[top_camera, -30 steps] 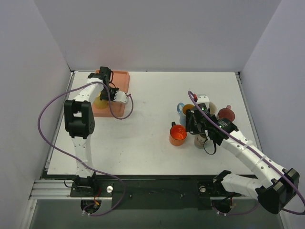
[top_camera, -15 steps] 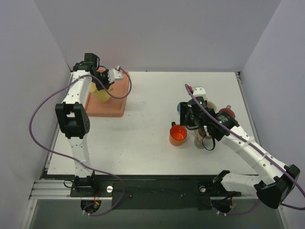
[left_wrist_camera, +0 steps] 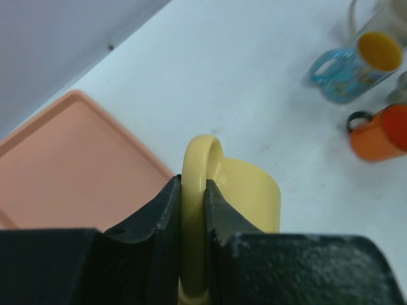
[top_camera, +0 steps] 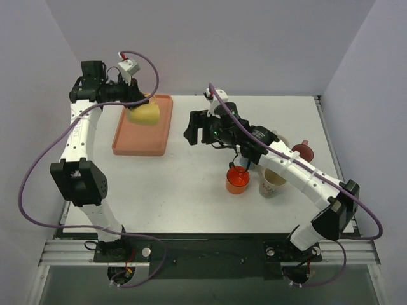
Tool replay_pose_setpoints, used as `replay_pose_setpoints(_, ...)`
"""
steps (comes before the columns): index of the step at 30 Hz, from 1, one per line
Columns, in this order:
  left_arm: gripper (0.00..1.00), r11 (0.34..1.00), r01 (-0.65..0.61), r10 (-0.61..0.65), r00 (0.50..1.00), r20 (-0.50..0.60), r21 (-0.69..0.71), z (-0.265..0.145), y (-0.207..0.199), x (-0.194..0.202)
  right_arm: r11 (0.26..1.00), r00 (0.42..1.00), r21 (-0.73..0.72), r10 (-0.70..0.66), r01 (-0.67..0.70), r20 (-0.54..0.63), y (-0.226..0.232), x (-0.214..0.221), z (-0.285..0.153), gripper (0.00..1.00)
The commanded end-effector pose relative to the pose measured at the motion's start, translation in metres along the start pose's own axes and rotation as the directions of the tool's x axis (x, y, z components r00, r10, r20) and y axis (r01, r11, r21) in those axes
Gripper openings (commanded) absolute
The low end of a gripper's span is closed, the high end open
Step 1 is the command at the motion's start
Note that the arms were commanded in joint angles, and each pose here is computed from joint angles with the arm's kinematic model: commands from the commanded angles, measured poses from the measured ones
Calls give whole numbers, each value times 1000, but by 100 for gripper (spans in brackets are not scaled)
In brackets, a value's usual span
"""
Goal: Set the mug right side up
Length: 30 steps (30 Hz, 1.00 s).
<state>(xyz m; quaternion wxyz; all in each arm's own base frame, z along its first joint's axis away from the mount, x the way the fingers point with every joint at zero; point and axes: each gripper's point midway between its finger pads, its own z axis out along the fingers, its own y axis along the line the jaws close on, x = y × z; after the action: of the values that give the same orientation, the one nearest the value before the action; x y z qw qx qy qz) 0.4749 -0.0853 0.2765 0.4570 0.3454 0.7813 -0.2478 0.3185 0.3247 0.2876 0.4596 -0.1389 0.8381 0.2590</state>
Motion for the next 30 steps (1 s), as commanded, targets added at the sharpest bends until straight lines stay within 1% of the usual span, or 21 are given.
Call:
replay_pose_setpoints(1,0,988,16,-64,948,312,157,-52,-80,-117,965,971,-248,135,-84,196,62,-70,-4,75)
replay_pose_setpoints(4,0,978,23,-90,943,321,206,-57,-100,-125,943,947,-310,201,-118,249,74,-89,-1,75)
replay_pose_setpoints(5,0,977,17,-88,941,328,214,-60,-106,-128,937,944,-328,212,-123,251,78,-91,-1,75)
replay_pose_setpoints(7,0,965,38,-125,935,332,258,-63,-113,-132,917,931,-378,245,-130,272,87,-100,1,73)
replay_pose_setpoints(8,0,953,34,-136,936,325,300,-57,-129,-133,910,930,-389,257,-142,261,89,-98,4,73)
replay_pose_setpoints(12,0,940,13,-131,936,326,341,-55,-141,-132,897,925,-424,262,-127,276,95,-102,3,70)
replay_pose_setpoints(14,0,934,8,-132,937,324,358,-55,-146,-133,888,920,-443,271,-125,284,98,-105,3,67)
replay_pose_setpoints(18,0,919,-12,-136,929,345,394,-51,-160,-145,853,922,-497,310,-162,232,113,-108,15,54)
replay_pose_setpoints(19,0,912,4,-157,927,339,411,-50,-162,-144,842,923,-510,322,-176,211,116,-105,20,48)
replay_pose_setpoints(20,0,906,-17,-156,915,371,423,-54,-166,-154,832,919,-527,329,-174,215,119,-108,18,42)
replay_pose_setpoints(21,0,899,15,-190,914,360,438,-50,-165,-149,829,918,-531,334,-178,214,119,-109,18,39)
replay_pose_setpoints(22,0,894,-6,-190,900,392,447,-55,-168,-158,823,916,-542,335,-171,219,122,-111,15,30)
replay_pose_setpoints(23,0,880,41,-240,898,368,473,-53,-170,-154,824,916,-541,335,-169,223,120,-112,15,26)
replay_pose_setpoints(24,0,881,-1,-216,889,404,473,-57,-172,-160,823,914,-543,334,-166,228,120,-114,12,14)
replay_pose_setpoints(25,0,869,30,-249,888,386,494,-54,-173,-155,828,913,-535,335,-168,232,117,-114,12,8)
replay_pose_setpoints(26,0,865,15,-244,885,396,501,-55,-174,-155,841,915,-512,331,-176,230,112,-111,13,0)
replay_pose_setpoints(27,0,857,35,-265,885,383,513,-52,-175,-151,857,917,-485,320,-174,236,104,-109,11,0)
replay_pose_setpoints(28,0,859,27,-258,884,389,511,-52,-174,-150,883,926,-429,305,-188,223,94,-100,17,0)
replay_pose_setpoints(29,0,867,28,-253,885,391,497,-49,-170,-145,904,936,-394,270,-164,228,87,-95,14,0)
replay_pose_setpoints(30,0,870,62,-272,888,371,489,-45,-166,-139,930,946,-323,252,-177,206,74,-84,18,0)
